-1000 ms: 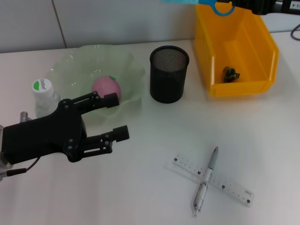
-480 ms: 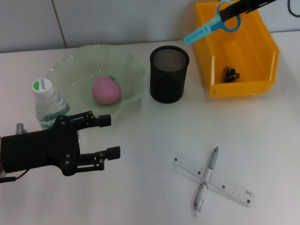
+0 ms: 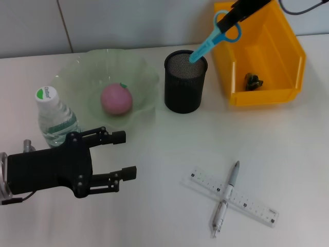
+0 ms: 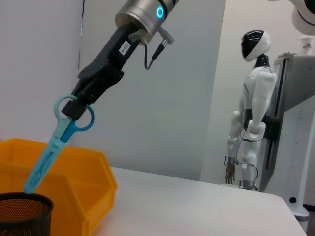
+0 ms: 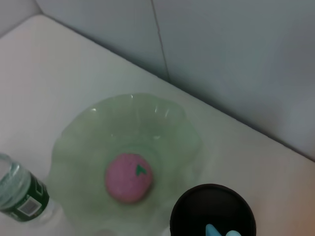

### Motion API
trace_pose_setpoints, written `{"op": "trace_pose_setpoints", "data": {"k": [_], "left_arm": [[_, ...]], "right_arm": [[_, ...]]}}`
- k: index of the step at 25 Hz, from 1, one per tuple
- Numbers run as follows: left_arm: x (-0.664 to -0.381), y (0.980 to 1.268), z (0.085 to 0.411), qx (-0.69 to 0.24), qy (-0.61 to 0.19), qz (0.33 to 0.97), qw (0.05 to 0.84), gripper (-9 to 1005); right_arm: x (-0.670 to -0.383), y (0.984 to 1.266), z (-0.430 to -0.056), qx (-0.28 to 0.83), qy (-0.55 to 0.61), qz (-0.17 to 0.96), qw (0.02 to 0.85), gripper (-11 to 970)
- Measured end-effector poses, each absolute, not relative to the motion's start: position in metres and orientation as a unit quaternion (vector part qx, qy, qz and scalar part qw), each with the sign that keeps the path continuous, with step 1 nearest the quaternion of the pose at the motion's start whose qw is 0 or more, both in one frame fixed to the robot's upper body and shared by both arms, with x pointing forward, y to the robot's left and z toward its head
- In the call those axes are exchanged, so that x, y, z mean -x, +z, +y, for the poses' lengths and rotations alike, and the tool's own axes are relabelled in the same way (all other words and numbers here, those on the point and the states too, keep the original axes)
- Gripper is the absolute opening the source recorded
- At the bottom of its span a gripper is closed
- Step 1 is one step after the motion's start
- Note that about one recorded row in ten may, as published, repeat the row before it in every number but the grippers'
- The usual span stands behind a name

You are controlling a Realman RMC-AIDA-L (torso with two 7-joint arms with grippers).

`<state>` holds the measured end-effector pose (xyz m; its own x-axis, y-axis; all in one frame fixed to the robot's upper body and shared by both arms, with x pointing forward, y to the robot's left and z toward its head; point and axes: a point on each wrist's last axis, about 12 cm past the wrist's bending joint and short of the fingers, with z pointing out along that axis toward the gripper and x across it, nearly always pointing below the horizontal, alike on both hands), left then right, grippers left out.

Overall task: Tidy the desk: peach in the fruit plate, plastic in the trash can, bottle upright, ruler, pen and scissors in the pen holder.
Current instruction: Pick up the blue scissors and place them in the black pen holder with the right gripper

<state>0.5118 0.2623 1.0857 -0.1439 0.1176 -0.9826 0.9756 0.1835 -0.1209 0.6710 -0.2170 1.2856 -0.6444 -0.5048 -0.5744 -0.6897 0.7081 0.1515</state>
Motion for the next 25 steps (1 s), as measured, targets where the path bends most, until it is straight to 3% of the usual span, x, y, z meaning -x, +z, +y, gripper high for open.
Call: {"op": "trace_pose_setpoints", "data": {"k": [16,25], "left_arm": [[-0.505,1.079,0.262,-0.443,-0.454,0.610,0.475,787],[-0.504,1.079,0.259,-0.440,-0.456,0.608,0.478,787]], "right_arm": [[-0.690,1.247,-0.163,0.378,0.119,0.888,0.234,123],[-0.692,1.237,-0.154,0.384,0.106,0.887,0.233,129]]}}
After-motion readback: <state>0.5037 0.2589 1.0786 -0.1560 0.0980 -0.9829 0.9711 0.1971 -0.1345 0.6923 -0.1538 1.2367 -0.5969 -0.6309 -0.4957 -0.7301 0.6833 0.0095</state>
